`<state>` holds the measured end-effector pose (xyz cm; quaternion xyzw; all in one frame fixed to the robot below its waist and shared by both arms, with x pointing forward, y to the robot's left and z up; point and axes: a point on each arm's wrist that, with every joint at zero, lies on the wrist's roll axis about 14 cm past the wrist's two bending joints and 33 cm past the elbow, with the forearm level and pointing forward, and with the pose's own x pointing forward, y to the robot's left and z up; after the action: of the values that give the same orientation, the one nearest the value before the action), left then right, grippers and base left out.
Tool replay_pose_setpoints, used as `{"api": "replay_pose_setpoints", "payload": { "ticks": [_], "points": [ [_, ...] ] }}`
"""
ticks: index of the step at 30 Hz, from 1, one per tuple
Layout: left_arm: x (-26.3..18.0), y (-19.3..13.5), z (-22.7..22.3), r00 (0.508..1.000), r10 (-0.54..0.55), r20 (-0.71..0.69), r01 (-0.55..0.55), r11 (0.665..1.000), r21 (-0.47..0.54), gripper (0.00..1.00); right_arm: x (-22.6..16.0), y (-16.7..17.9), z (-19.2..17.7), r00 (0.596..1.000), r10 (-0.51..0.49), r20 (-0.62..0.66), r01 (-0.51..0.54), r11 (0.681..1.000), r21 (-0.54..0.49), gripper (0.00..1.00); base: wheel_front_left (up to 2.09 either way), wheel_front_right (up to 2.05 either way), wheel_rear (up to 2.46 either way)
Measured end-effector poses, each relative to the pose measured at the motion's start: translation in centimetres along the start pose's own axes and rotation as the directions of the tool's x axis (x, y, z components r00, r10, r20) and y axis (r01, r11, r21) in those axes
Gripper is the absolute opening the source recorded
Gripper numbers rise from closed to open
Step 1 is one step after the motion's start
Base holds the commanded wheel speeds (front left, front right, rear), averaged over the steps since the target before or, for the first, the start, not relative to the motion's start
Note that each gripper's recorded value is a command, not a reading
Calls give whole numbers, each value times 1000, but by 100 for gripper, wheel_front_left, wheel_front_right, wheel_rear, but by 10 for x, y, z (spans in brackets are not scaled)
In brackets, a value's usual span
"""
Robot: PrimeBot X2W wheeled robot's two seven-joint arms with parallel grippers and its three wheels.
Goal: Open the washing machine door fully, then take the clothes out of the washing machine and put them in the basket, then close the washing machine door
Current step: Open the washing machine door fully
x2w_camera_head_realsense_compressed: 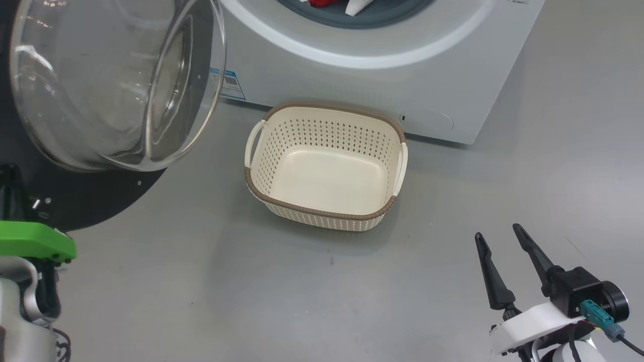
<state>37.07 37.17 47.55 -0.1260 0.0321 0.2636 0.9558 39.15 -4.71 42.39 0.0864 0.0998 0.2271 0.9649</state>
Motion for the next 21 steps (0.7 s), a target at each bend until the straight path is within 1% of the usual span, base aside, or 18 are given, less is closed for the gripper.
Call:
{"api": "replay_pose_setpoints", "payload": {
  "ticks": [7,13,18,21],
  "points": [
    [24,14,2,999,40,-13,-40,998,38,0,9,-11,-10,1000,-7,-28,7,1000,-2,100,0,0,0],
    [42,24,-3,996,87,-35,-87,996,21,0,16,-23,-23,998,-20,-63,19,1000,-3,100,0,0,0],
    [53,39,-9,990,131,-54,-129,990,52,0,21,-32,-32,996,-31,-84,31,1000,3,100,0,0,0],
    [55,42,-15,987,143,-71,-140,989,56,0,23,-36,-37,995,-38,-94,39,999,4,100,0,0,0]
  ]
}}
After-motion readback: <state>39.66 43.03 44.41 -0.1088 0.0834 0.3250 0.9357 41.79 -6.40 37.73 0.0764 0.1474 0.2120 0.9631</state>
